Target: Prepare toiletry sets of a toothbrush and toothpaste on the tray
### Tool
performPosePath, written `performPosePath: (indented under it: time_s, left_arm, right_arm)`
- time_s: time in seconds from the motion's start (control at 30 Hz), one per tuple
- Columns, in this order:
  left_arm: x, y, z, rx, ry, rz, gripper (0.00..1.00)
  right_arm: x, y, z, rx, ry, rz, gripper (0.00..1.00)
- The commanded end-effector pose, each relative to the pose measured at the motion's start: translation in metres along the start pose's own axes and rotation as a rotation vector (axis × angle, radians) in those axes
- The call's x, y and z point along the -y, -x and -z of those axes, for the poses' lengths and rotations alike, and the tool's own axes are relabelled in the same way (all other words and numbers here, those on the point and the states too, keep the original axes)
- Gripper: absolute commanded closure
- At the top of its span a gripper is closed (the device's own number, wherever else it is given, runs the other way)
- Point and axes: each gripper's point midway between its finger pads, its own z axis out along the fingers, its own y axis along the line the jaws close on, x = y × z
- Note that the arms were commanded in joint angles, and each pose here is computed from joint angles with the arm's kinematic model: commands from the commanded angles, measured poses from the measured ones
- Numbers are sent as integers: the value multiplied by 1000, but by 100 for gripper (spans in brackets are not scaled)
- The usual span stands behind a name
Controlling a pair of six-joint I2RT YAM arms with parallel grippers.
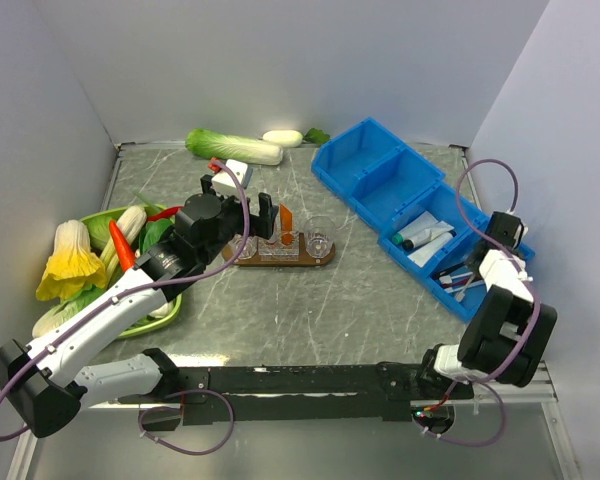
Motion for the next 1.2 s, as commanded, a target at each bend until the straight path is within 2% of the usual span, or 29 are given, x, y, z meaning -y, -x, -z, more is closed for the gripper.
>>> performPosePath:
  time_s: [0.0, 0.23, 0.5, 0.93, 1.17]
  left_arm:
    - [4, 17, 2, 59, -25, 30, 0]
    - [7, 19, 4, 64, -41, 36, 0]
    - [9, 20, 5, 63, -54, 42, 1]
    - [19, 23, 8, 62, -104, 54, 1]
    - [32, 28, 14, 65, -180, 79, 1]
  right_arm:
    - [15, 53, 36, 162, -65, -26, 100]
    - [24, 69, 59, 221, -110, -14, 100]
    - [21, 97, 98, 333, -72, -36, 100]
    - [-38, 108, 152, 432, 315, -131, 100]
    - [-83, 82, 188, 436, 539, -148, 100]
